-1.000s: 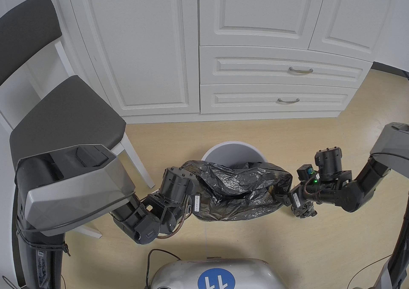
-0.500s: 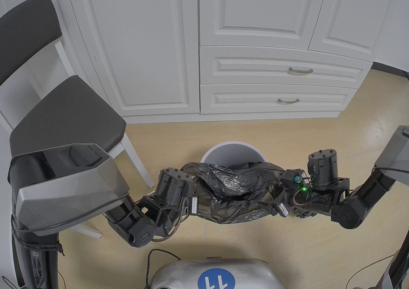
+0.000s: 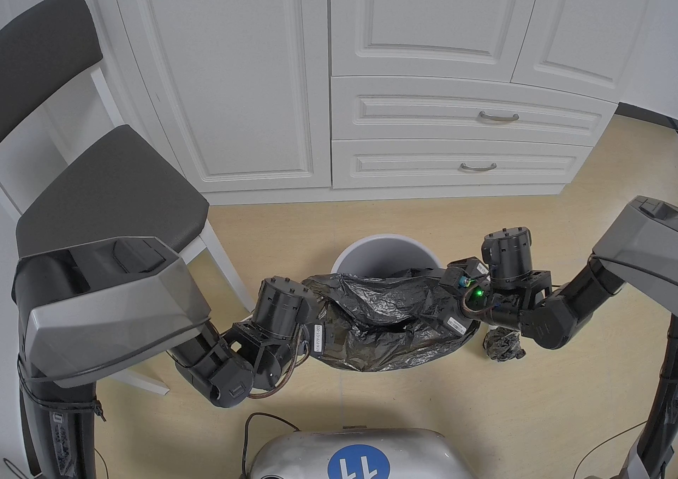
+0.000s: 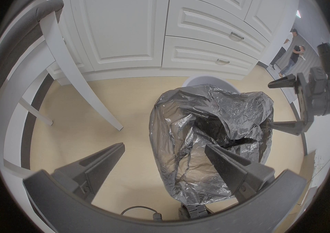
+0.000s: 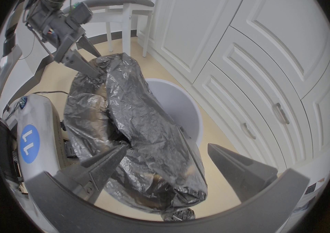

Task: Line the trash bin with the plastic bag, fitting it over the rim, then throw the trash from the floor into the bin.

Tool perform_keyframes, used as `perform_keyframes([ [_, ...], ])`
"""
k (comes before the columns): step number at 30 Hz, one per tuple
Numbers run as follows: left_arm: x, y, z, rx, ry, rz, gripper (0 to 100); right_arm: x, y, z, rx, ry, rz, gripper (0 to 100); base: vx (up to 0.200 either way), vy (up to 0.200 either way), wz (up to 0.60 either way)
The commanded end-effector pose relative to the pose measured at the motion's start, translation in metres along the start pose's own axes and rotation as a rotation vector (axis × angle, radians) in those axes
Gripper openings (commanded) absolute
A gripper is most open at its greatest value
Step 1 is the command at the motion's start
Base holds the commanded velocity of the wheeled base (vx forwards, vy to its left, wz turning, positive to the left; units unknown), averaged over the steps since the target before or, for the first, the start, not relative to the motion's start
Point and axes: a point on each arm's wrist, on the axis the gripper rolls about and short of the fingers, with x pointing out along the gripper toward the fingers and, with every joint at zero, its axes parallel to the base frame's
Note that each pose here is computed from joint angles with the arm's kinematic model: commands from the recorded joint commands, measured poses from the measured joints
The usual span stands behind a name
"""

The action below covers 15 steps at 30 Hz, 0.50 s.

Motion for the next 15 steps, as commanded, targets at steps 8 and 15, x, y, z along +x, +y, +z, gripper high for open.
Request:
perform_keyframes([
  [8, 0.002, 0.002, 0.001, -0.018, -0.028, -0.003, 100, 0.033, -0.004, -0.007, 0.028, 0.035, 0.011, 0, 0.000, 0.000, 0.00],
  [15, 0.001, 0.010, 0.006, -0.036, -0.045, 0.012, 100, 0.031, -0.019, 0.007, 0.274, -0.055, -0.050, 0, 0.000, 0.000, 0.00],
])
